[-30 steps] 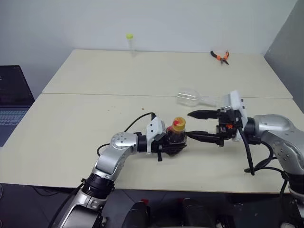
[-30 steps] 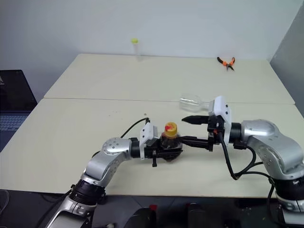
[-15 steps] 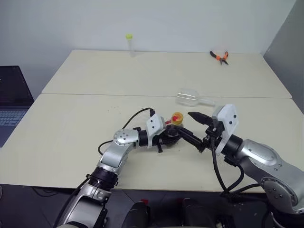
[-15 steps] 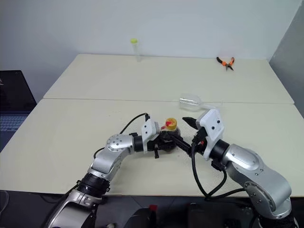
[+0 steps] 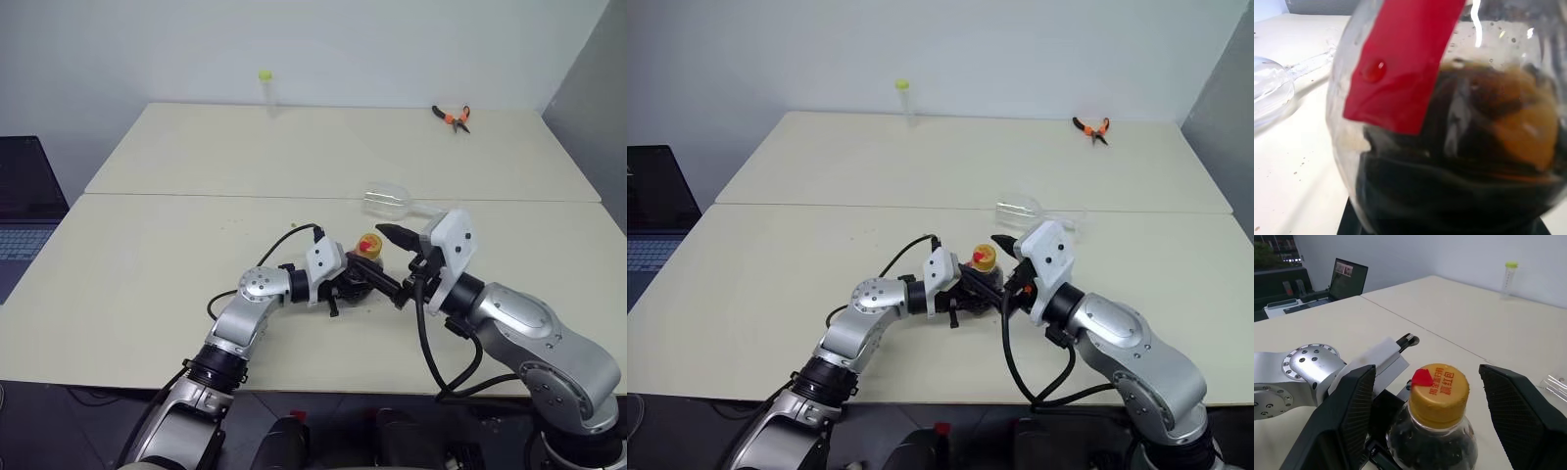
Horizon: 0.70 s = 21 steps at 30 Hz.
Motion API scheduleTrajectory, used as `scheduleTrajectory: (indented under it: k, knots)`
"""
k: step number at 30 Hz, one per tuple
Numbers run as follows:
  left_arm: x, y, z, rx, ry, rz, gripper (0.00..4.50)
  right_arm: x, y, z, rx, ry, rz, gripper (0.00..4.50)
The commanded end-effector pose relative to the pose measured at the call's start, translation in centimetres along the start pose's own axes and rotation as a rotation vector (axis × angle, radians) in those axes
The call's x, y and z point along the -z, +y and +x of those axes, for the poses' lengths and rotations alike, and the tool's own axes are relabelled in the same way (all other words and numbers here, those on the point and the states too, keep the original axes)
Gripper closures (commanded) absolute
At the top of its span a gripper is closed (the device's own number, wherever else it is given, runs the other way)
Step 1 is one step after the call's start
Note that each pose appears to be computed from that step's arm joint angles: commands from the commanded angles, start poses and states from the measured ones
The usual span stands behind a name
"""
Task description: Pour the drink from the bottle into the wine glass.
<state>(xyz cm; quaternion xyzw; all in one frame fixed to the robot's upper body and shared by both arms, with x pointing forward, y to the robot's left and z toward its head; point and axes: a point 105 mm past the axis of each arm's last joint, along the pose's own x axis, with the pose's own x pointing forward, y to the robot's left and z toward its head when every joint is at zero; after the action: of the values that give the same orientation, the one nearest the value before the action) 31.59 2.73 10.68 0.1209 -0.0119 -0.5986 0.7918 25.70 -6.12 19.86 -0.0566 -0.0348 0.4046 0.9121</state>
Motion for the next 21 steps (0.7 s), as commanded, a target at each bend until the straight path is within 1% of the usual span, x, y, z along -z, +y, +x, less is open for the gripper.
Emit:
scheduleTrajectory:
  k: [1,2,3,8,9,11,14,17,21]
  knots:
    - [-1.1,-0.2,0.2,0.012,-0.039,0.039,3.35,-0.8,0.1,0.1,-0.005,-0.03,-0.03,0.9]
    - [-1.0,-0.3,0.2,0.013,-0.04,0.039,3.35,-0.9,0.0,0.1,-0.005,-0.031,-0.029,1.26]
    - [-1.0,-0.3,0.2,0.014,-0.04,0.039,3.35,-0.9,0.0,0.0,-0.004,-0.033,-0.028,1.44]
    - [-1.0,-0.5,0.2,0.018,-0.039,0.039,3.35,-1.1,-0.1,-0.1,-0.004,-0.046,-0.014,3.22]
    - [-1.0,-0.5,0.2,0.019,-0.038,0.039,3.35,-1.0,-0.1,-0.1,-0.005,-0.045,-0.014,3.3]
    - [-1.0,-0.6,0.2,0.021,-0.036,0.039,3.35,-1.0,-0.3,-0.2,-0.008,-0.045,-0.011,3.3]
    - [-1.0,-0.7,0.2,0.024,-0.037,0.032,3.36,-0.5,-1.1,-0.5,-0.05,-0.011,-0.043,3.3]
    - [-1.1,-1.1,0.0,0.042,-0.046,0.021,3.37,0.2,-2.6,-0.9,-0.161,0.057,-0.088,3.3]
    - [-1.8,-2.1,-0.3,0.113,-0.056,0.023,3.37,1.7,-5.7,-1.7,-0.364,0.214,-0.114,3.3]
